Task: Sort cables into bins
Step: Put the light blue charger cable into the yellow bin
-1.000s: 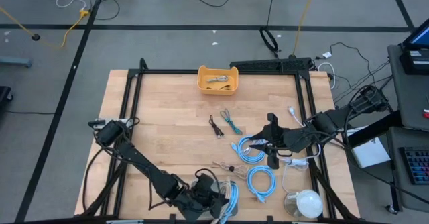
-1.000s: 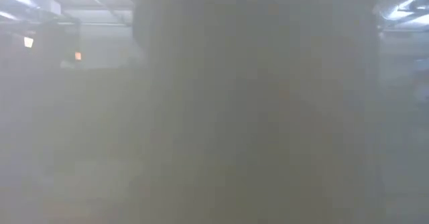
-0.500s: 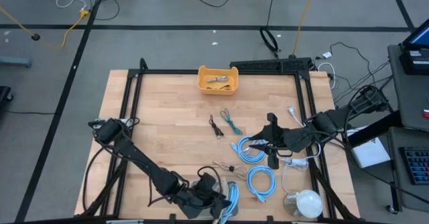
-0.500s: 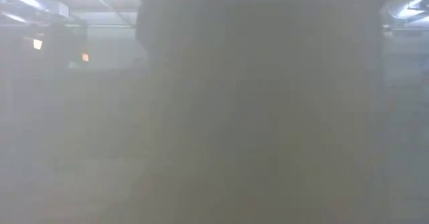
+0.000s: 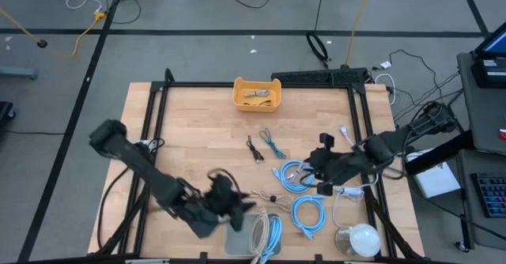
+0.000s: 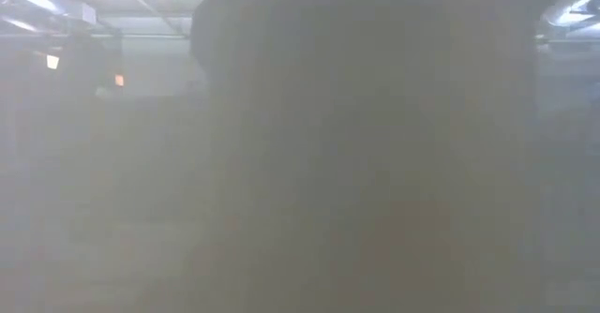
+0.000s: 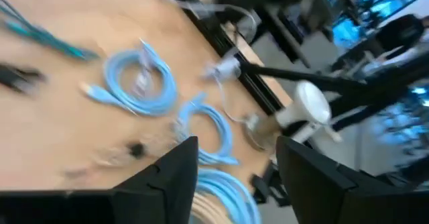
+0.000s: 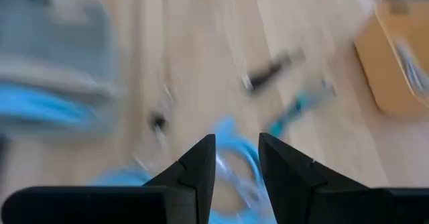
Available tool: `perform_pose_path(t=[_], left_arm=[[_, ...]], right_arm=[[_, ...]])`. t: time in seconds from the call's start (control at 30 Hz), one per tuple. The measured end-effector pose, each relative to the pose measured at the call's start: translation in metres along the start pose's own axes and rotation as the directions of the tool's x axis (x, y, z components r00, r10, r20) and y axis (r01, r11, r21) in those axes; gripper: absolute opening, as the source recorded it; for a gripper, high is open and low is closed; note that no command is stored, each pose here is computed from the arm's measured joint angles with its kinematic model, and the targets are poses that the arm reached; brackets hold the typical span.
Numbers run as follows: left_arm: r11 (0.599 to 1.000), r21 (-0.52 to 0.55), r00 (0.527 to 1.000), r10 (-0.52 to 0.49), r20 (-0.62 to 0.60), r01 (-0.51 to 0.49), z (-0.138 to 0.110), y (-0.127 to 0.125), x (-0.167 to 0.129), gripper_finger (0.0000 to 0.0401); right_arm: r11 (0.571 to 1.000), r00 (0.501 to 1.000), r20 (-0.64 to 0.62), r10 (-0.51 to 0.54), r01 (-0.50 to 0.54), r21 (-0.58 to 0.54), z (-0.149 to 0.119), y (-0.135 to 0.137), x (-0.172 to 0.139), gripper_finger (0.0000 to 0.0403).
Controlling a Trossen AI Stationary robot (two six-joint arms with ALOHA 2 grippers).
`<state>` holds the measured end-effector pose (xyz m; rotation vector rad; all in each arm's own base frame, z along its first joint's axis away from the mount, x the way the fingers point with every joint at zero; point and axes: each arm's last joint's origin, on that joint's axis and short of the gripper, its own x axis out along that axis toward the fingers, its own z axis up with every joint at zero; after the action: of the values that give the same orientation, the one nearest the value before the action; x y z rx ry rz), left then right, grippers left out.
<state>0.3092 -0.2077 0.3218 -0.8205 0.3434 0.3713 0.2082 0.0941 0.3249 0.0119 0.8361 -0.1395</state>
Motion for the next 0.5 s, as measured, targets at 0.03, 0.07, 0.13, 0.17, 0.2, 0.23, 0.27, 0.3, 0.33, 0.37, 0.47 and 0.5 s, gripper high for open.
perform_pose_path(t=[0.03,0.07,0.13,0.17,0.2,0.23,0.27,0.3,0.33,0.37,0.47,0.5], left_arm=[[1.0,0.018,1.0,0.013,0.007,-0.013,0.01,0.002,-0.008,0.0192],[0.999,0.035,1.0,0.02,0.01,-0.02,0.017,0.004,-0.015,0.0187],[0.997,0.063,0.999,0.035,0.02,-0.036,0.032,0.008,-0.026,0.0177],[0.996,0.076,0.999,0.04,0.022,-0.042,0.038,0.01,-0.032,0.0174],[0.995,0.088,0.999,0.047,0.024,-0.049,0.044,0.013,-0.036,0.0172],[0.993,0.1,0.998,0.058,0.023,-0.06,0.049,0.015,-0.04,0.0171],[0.991,0.112,0.997,0.073,0.016,-0.075,0.053,0.019,-0.043,0.0172],[0.987,0.13,0.995,0.095,0.0,-0.094,0.056,0.022,-0.044,0.0173],[0.982,0.146,0.992,0.124,-0.026,-0.119,0.058,0.027,-0.043,0.0175],[0.976,0.159,0.986,0.16,-0.055,-0.149,0.06,0.032,-0.041,0.0178],[0.947,0.206,0.946,0.28,-0.162,-0.245,0.061,0.049,-0.035,0.0189],[0.937,0.223,0.931,0.313,-0.187,-0.27,0.062,0.054,-0.032,0.0193]], right_arm=[[1.0,0.999,-0.036,-0.01,0.01,-0.003,-0.006,-0.001,0.006,0.011],[1.0,0.997,-0.074,-0.003,0.002,-0.006,-0.013,0.0,0.013,0.011],[0.999,0.988,-0.147,0.049,-0.046,0.02,-0.031,0.002,0.03,0.011],[0.996,0.979,-0.183,0.087,-0.081,0.042,-0.041,0.004,0.039,0.011],[0.991,0.969,-0.213,0.125,-0.113,0.069,-0.051,0.005,0.048,0.011],[0.986,0.959,-0.239,0.153,-0.132,0.104,-0.062,0.006,0.057,0.011],[0.98,0.952,-0.255,0.171,-0.138,0.145,-0.072,0.006,0.065,0.011],[0.971,0.948,-0.258,0.189,-0.141,0.193,-0.079,0.006,0.071,0.011],[0.961,0.949,-0.242,0.201,-0.143,0.238,-0.084,0.007,0.077,0.011],[0.948,0.953,-0.213,0.215,-0.151,0.278,-0.086,0.007,0.081,0.011],[0.921,0.964,-0.091,0.248,-0.206,0.33,-0.083,0.011,0.087,0.0109],[0.924,0.968,-0.052,0.246,-0.218,0.314,-0.08,0.011,0.088,0.0109]])
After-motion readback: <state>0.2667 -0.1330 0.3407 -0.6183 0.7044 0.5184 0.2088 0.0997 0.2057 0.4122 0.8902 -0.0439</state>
